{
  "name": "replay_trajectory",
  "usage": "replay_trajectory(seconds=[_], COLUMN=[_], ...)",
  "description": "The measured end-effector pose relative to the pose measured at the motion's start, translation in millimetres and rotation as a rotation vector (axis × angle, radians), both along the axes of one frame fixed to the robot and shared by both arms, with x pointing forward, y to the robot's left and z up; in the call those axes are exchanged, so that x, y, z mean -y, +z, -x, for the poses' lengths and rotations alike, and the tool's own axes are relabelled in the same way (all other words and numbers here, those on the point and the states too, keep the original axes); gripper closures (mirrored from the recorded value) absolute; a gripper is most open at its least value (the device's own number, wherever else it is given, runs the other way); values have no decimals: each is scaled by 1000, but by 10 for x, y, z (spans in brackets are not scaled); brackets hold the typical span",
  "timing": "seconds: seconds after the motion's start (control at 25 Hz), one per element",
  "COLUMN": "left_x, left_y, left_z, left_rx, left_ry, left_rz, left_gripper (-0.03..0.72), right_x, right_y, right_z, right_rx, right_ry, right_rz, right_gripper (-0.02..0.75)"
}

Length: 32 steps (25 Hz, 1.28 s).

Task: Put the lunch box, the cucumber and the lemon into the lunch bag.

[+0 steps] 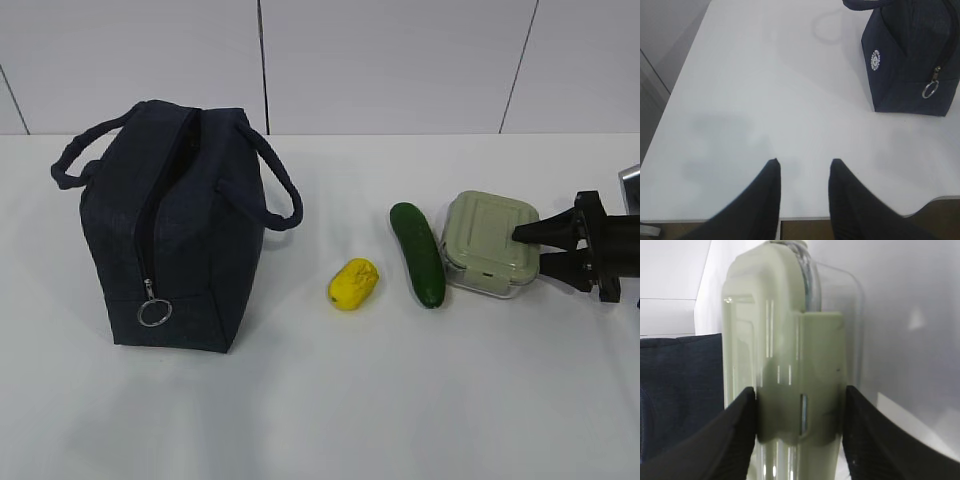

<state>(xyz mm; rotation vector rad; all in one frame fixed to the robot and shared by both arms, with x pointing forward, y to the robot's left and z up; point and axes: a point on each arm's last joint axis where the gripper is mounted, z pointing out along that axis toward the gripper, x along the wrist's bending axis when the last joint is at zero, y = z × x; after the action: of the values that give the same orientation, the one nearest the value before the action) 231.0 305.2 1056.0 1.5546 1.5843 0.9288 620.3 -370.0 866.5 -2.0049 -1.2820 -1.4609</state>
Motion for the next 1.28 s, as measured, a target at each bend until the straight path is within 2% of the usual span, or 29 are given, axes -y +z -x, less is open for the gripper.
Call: replay_trajectory(seconds=[1.28], left_x=[0], left_y=[0], left_z=[0], left_rx=[0], left_ry=[0], left_rz=[0], left_gripper=[449], right_x=[-12], right_y=[2], right_z=[8], right_rx=[3], right_ry=[14], right_rz=[-13], right_gripper=[379])
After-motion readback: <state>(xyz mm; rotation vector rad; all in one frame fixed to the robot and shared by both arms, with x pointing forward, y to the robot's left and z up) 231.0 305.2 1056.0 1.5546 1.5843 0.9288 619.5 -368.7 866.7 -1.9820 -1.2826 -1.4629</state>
